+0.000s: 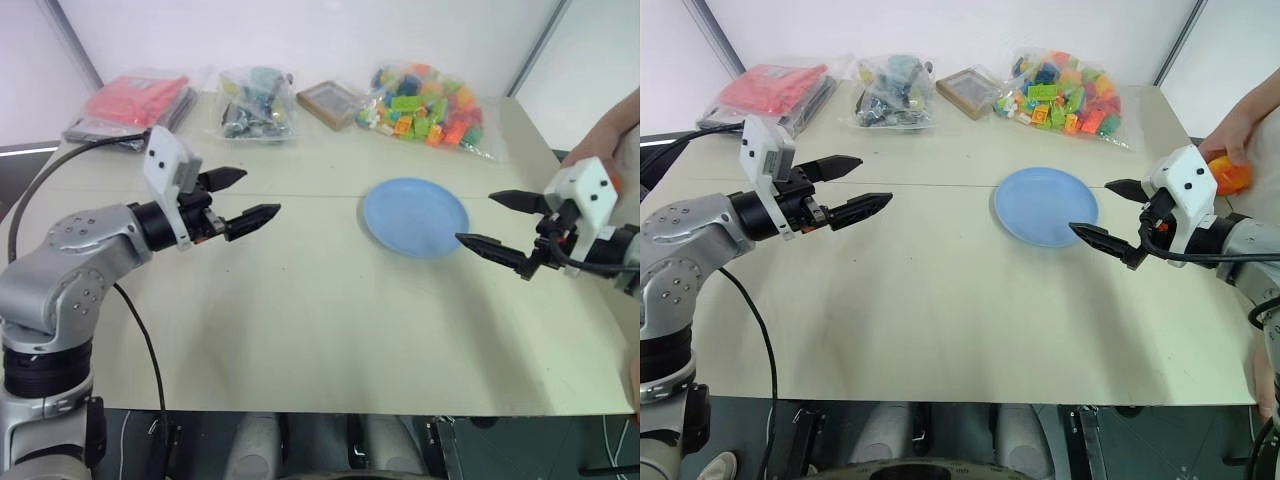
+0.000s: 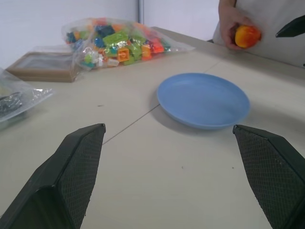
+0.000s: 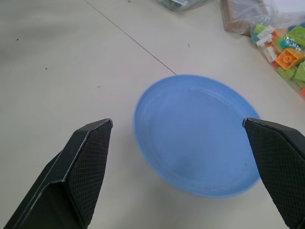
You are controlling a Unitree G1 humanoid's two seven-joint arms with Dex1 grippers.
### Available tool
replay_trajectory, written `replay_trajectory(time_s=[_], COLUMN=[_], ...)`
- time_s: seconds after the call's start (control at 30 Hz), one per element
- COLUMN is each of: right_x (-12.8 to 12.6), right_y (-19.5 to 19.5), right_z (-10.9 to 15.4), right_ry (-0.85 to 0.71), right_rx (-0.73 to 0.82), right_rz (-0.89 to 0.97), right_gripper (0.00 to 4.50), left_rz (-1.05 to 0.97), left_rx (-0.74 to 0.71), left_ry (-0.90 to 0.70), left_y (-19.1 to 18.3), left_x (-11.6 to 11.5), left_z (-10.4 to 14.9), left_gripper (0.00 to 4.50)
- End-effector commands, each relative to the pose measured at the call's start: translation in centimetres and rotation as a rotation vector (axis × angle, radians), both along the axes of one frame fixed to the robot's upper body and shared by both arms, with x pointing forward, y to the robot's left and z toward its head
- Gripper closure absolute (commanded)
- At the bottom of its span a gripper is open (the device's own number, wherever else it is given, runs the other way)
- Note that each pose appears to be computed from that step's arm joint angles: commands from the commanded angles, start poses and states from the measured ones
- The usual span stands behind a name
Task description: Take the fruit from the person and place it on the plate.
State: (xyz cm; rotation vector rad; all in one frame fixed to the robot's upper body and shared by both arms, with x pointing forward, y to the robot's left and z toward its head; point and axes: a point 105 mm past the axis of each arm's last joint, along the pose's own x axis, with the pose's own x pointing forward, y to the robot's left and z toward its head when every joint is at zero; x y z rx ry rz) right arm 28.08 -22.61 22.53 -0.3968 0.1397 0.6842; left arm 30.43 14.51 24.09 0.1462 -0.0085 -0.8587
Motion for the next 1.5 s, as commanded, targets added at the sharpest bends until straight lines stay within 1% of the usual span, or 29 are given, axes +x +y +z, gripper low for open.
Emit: replay_trajectory(time_s=[0.03, 0.5, 0.7, 0.73, 0.77, 0.87, 0.93, 1.0, 1.1, 1.2, 1.27, 1.47, 1.5], right_x=[-0.3, -0.3, 0.1, 0.3, 0.7, 2.4, 3.3, 4.0, 4.8, 5.5, 6.1, 6.4, 6.5], right_y=[-0.1, 0.1, 0.6, 0.9, 1.4, 3.3, 4.3, 5.9, 7.6, 8.4, 9.0, 11.0, 11.2], right_z=[1.3, 1.2, 1.9, 2.3, 3.0, 4.8, 5.2, 5.1, 4.6, 4.6, 5.2, 6.1, 6.4], right_ry=[-0.052, -0.052, -0.084, -0.100, -0.119, -0.134, -0.099, -0.042, 0.031, 0.097, 0.162, 0.240, 0.254], right_rx=[-0.013, -0.003, 0.051, 0.093, 0.166, 0.471, 0.619, 0.732, 0.840, 0.956, 1.089, 1.142, 1.171], right_rz=[0.002, 0.006, 0.008, 0.009, 0.000, -0.044, -0.082, -0.104, -0.153, -0.193, -0.199, -0.160, -0.150], right_gripper=[0.00, 0.00, 0.00, 0.00, 0.00, 0.00, 0.00, 0.00, 0.00, 0.00, 0.00, 0.00, 0.00], left_rz=[-0.015, -0.016, -0.012, -0.012, -0.012, -0.009, -0.010, -0.011, -0.009, -0.010, -0.008, -0.006, -0.005], left_rx=[-0.003, -0.004, -0.004, -0.007, -0.013, 0.002, 0.002, -0.003, -0.004, -0.006, -0.005, -0.001, -0.001], left_ry=[-0.049, -0.058, -0.069, -0.078, -0.087, -0.108, -0.112, -0.114, -0.117, -0.121, -0.126, -0.133, -0.134], left_y=[-0.3, -0.6, -0.7, -0.8, -0.9, -1.0, -1.1, -1.2, -1.2, -1.2, -1.2, -1.2, -1.2], left_x=[-0.2, -0.1, 0.0, 0.1, 0.1, 0.2, 0.2, 0.2, 0.3, 0.3, 0.3, 0.4, 0.4], left_z=[1.1, 1.5, 1.6, 1.7, 1.9, 2.0, 2.0, 2.0, 2.1, 2.3, 2.4, 2.5, 2.5], left_gripper=[0.01, 0.01, 0.01, 0.01, 0.01, 0.01, 0.01, 0.01, 0.01, 0.01, 0.01, 0.01, 0.01])
